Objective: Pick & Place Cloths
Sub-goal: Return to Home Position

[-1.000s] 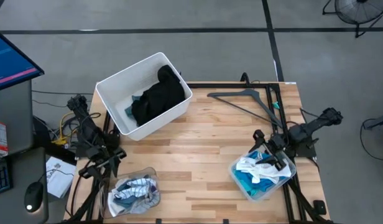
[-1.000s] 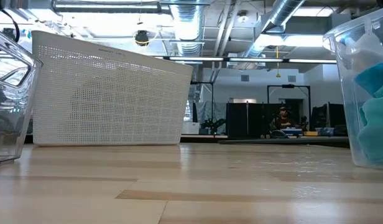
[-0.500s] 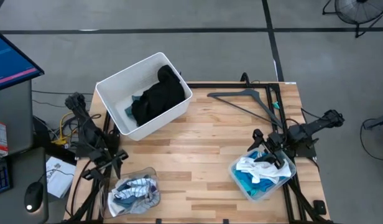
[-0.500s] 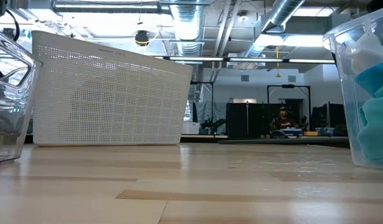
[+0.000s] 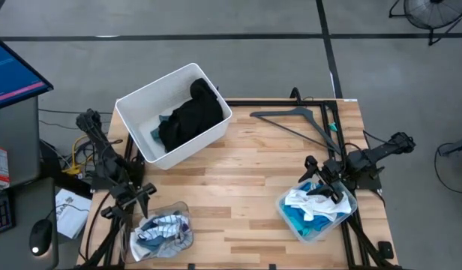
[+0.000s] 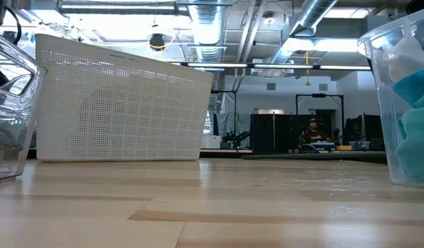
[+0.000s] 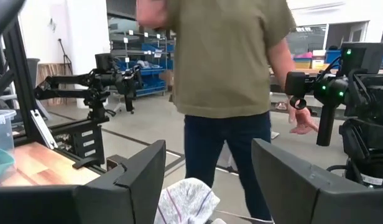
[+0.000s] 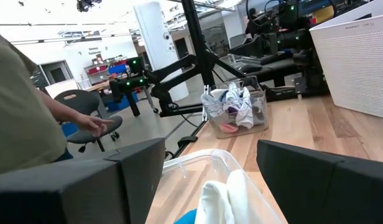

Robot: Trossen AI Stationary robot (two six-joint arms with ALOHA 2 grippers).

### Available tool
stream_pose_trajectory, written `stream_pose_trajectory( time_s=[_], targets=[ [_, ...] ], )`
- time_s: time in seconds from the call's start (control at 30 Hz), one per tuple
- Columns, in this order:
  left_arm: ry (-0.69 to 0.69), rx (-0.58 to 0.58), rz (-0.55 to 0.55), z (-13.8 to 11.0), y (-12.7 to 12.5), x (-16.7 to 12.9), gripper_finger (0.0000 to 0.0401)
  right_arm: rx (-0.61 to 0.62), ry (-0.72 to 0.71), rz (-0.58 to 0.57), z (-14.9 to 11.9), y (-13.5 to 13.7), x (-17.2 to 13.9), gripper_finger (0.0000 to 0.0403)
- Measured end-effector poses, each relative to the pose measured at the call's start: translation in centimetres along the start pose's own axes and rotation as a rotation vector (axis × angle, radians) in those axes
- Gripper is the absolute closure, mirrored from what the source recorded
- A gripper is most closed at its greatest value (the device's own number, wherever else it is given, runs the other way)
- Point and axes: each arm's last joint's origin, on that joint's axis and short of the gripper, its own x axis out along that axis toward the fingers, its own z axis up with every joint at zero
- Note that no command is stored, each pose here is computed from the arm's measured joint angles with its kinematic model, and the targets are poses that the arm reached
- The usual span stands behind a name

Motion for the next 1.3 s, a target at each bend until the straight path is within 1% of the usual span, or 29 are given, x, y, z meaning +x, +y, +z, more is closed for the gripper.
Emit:
stream_pose_trajectory(
  time_s=[1.3],
  targets=[
    [-0.01, 0.0, -0.001, 0.09, 0.0, 0.05, 0.0177, 0.0, 0.001, -0.001, -0.02, -0.01, 0.01, 0.0153]
  ],
)
